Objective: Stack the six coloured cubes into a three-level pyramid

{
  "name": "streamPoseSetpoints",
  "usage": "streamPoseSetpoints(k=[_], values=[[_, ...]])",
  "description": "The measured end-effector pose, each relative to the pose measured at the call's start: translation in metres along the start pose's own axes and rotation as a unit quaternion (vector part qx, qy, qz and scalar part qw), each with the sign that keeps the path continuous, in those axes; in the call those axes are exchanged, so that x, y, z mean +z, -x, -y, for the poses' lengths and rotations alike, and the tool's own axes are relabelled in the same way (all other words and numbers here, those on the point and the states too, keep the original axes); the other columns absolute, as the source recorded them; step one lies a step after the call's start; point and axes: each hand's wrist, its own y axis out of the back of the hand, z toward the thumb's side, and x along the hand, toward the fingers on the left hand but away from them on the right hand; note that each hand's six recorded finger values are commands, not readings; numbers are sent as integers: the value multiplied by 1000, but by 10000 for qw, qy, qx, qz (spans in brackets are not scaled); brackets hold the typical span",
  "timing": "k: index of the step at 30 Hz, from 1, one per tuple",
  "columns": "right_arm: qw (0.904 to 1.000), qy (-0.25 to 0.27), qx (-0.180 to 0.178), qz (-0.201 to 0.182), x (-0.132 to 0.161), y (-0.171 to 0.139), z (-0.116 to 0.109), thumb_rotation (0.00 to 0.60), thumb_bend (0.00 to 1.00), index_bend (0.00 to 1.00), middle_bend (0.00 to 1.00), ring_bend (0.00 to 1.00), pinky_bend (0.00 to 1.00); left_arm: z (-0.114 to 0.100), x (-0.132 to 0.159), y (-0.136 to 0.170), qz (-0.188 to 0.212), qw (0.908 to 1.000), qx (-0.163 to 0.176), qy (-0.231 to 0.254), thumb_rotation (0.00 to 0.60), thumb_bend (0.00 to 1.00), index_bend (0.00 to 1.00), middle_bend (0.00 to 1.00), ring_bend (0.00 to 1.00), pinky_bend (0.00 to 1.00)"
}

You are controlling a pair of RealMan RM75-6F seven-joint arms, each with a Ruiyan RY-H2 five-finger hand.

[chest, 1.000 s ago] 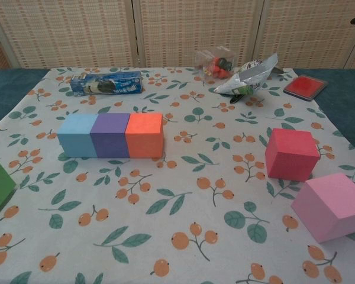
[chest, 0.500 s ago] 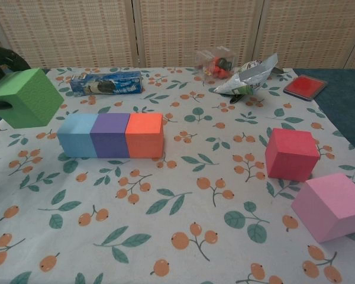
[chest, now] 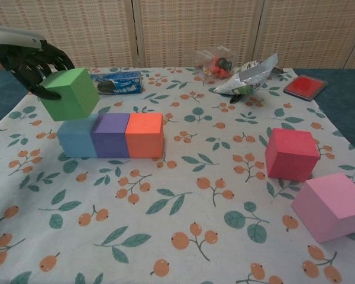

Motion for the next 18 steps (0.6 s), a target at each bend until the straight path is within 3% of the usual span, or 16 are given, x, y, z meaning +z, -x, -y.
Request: streamPoseSetpoints(k=[6, 18], values=[[10000, 18, 5, 24, -4, -2, 0, 600, 0, 0, 0, 0, 0, 6, 24, -9, -60, 9999, -34, -116, 600, 320, 285, 337, 330, 363], [10000, 52, 36, 58, -10, -3, 0, 600, 0, 0, 0, 0, 0, 19, 33, -16, -310, 9988, 61, -363, 600, 318, 280, 332, 321, 366]])
